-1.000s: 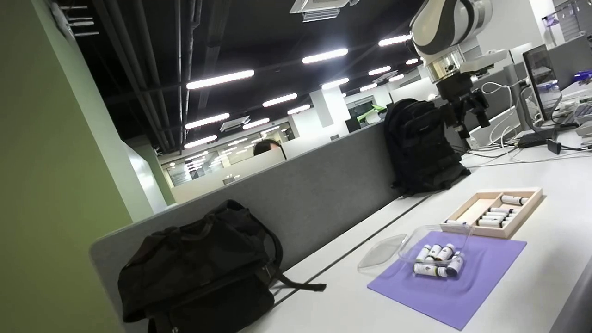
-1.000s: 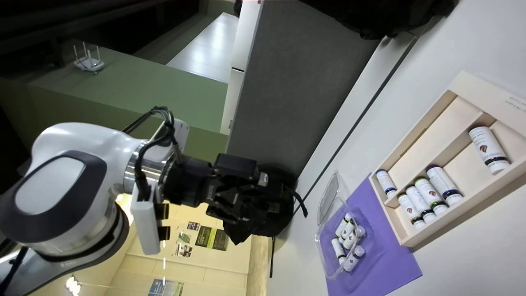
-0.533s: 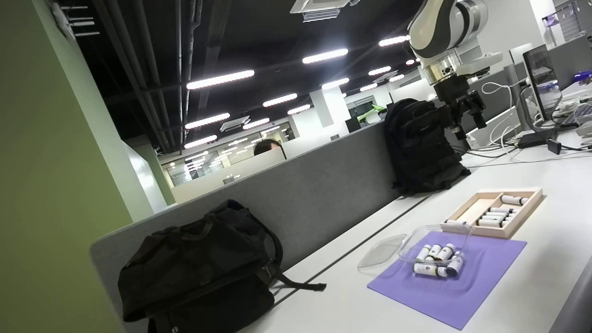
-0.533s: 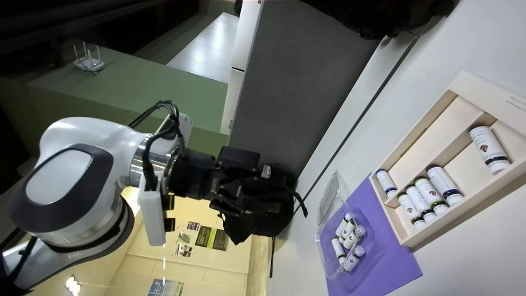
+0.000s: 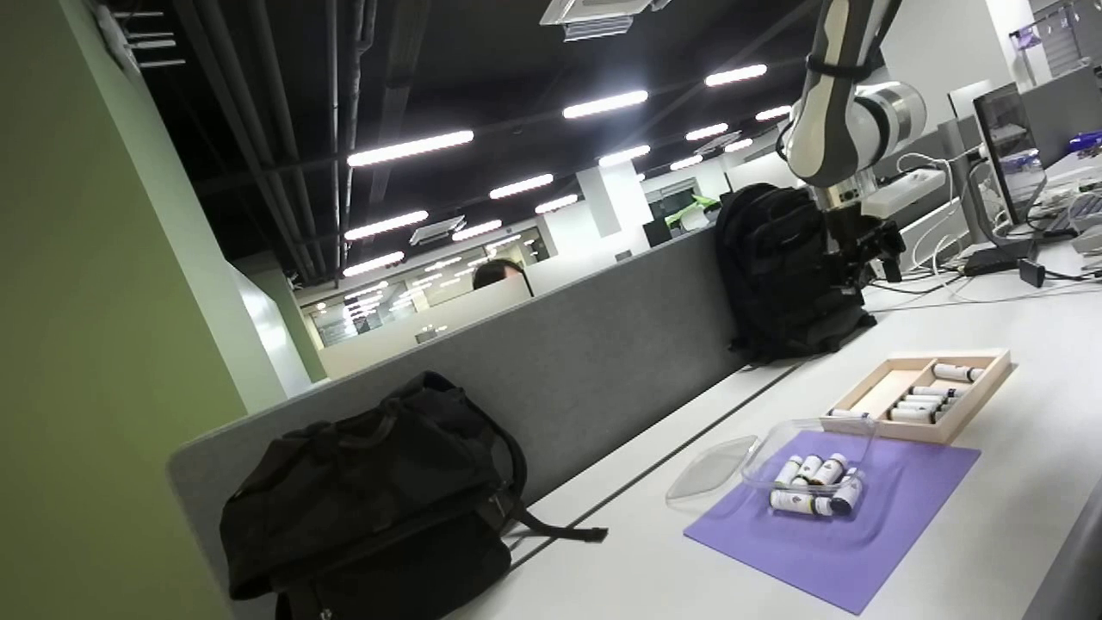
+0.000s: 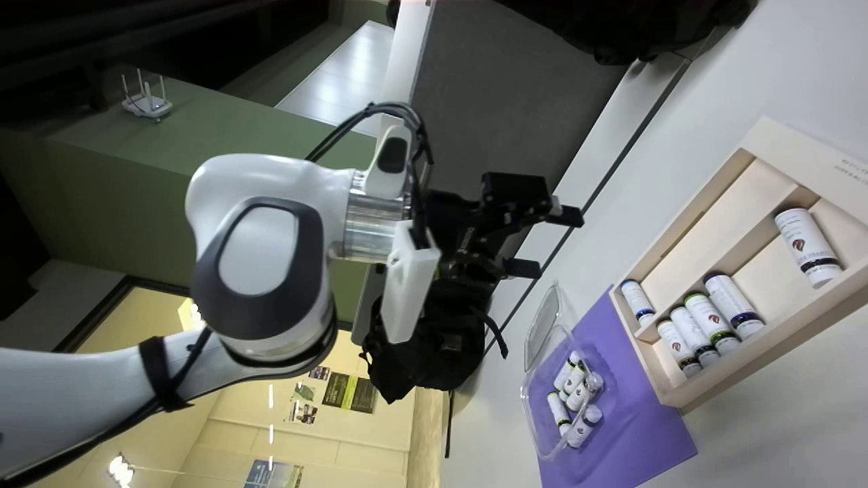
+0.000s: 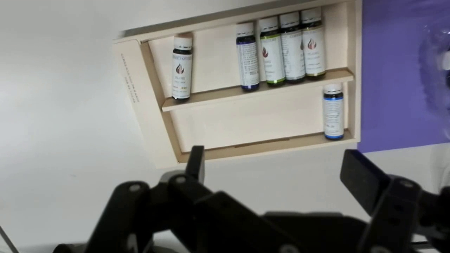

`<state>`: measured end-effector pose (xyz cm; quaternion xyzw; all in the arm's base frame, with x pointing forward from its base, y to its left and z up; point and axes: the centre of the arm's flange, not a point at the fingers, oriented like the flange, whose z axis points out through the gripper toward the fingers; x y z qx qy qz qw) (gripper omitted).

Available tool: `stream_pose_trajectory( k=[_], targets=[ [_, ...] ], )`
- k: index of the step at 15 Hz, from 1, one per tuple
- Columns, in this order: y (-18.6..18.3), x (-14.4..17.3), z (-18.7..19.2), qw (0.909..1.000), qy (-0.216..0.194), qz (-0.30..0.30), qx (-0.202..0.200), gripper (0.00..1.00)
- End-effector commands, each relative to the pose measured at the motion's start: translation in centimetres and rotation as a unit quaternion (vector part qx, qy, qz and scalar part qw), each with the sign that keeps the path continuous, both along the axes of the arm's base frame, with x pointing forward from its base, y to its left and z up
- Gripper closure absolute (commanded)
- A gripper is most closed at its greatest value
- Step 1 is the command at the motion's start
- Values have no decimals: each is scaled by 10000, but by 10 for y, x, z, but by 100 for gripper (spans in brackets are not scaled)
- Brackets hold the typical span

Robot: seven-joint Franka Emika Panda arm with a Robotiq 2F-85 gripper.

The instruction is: Move the bottle from the top compartment of the box into the bowl

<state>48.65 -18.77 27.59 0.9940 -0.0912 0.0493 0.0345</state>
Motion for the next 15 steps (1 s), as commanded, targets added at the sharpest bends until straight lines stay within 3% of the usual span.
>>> stream_pose_trajectory(
  k=[1, 6, 7, 10, 15],
  targets=[
    [-15, 45, -49, 9999, 5, -66, 83, 0],
    [15, 100, -84, 9984, 466, -103, 294, 0],
    [11, 64, -83, 9993, 306, 28, 200, 0],
    [24, 85, -91, 9987, 435, 57, 267, 0],
    [22, 86, -95, 9988, 416, 18, 247, 0]
  ],
)
